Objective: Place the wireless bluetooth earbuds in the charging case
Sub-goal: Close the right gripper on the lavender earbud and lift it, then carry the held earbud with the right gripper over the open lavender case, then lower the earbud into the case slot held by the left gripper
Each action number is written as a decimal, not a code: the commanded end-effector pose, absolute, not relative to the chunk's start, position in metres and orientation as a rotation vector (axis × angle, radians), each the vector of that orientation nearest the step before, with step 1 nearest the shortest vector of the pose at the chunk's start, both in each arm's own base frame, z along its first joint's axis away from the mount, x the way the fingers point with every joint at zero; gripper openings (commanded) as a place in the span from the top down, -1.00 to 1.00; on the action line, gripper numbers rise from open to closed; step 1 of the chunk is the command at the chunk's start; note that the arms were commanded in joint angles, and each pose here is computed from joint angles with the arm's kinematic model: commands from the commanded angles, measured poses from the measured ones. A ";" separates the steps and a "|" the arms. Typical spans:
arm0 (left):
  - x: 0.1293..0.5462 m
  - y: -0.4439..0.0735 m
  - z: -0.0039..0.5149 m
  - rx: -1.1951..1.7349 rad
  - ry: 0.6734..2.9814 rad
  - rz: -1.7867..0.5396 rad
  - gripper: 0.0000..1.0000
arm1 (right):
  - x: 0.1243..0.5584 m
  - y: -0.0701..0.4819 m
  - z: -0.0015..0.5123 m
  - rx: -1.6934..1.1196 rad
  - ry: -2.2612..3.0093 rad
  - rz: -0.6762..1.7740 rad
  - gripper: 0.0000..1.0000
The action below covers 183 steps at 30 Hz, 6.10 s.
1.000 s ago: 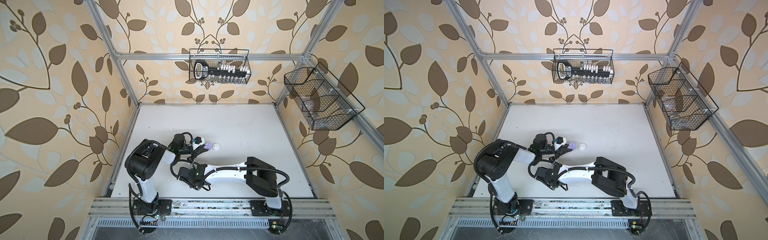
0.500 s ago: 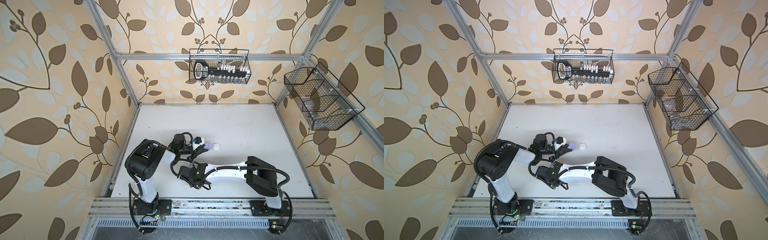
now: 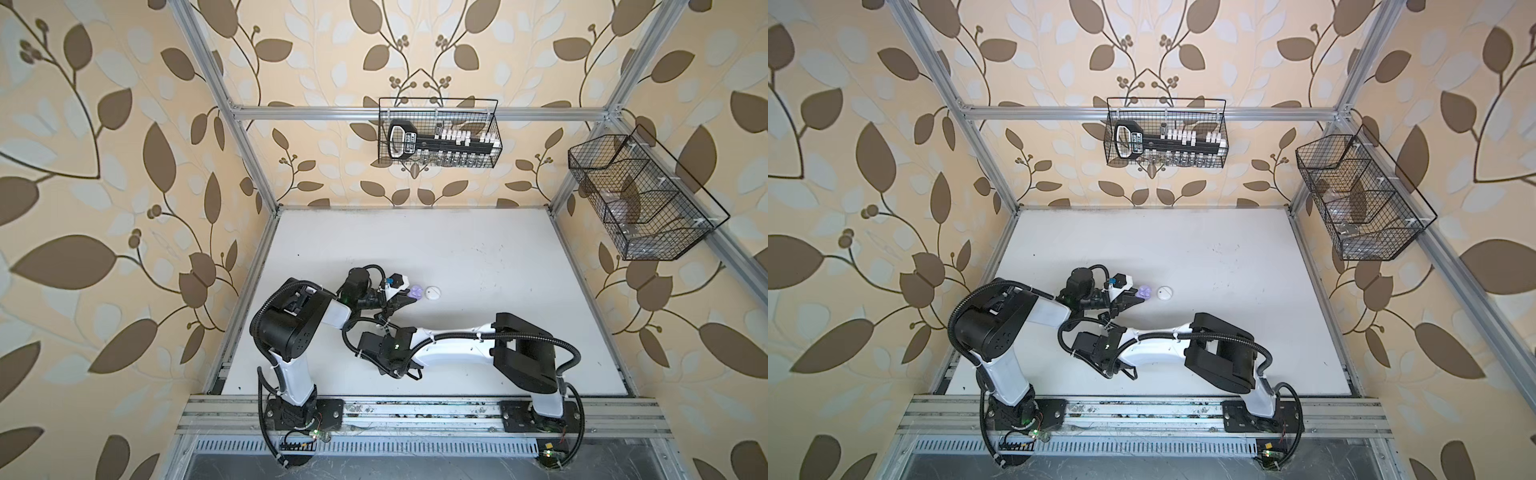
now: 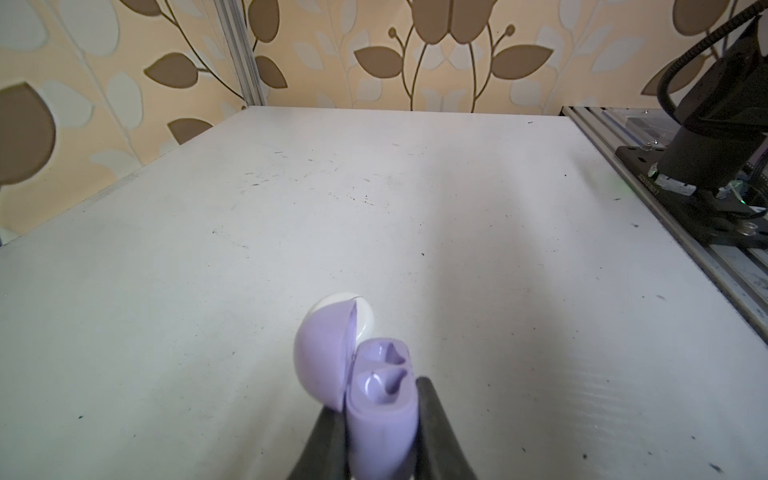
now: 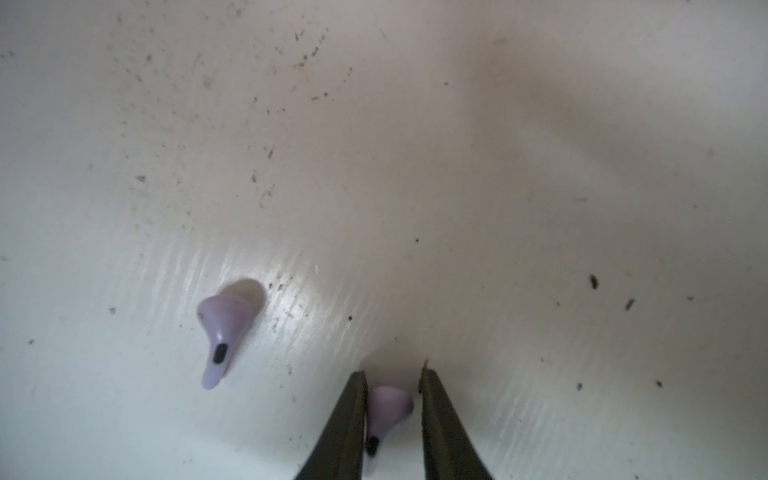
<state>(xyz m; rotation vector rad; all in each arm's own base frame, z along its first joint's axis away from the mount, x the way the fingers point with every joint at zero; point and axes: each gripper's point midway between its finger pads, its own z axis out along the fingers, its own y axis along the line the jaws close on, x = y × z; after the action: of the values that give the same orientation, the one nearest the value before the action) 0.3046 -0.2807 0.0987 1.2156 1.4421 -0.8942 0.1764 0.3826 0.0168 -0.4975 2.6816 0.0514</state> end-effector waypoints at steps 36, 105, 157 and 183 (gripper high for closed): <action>0.309 -0.279 0.106 1.212 1.406 -0.893 0.96 | 0.164 0.362 0.004 -0.473 2.737 0.020 0.62; 0.311 -0.279 0.106 1.199 1.410 -0.886 0.99 | 0.300 0.254 0.138 0.363 2.116 0.485 0.61; 0.333 -0.267 0.117 1.056 1.434 -0.914 0.98 | 0.360 0.280 0.128 0.516 1.855 0.646 0.60; 0.335 -0.265 0.119 1.045 1.431 -0.925 0.96 | 0.363 0.296 0.122 0.507 1.879 0.692 0.61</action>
<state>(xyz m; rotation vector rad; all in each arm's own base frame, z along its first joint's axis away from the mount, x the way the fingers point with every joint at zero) 0.3317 -0.2634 0.1019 1.0297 1.5188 -0.9273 0.3605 0.2865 0.1183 0.5003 1.8893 0.6555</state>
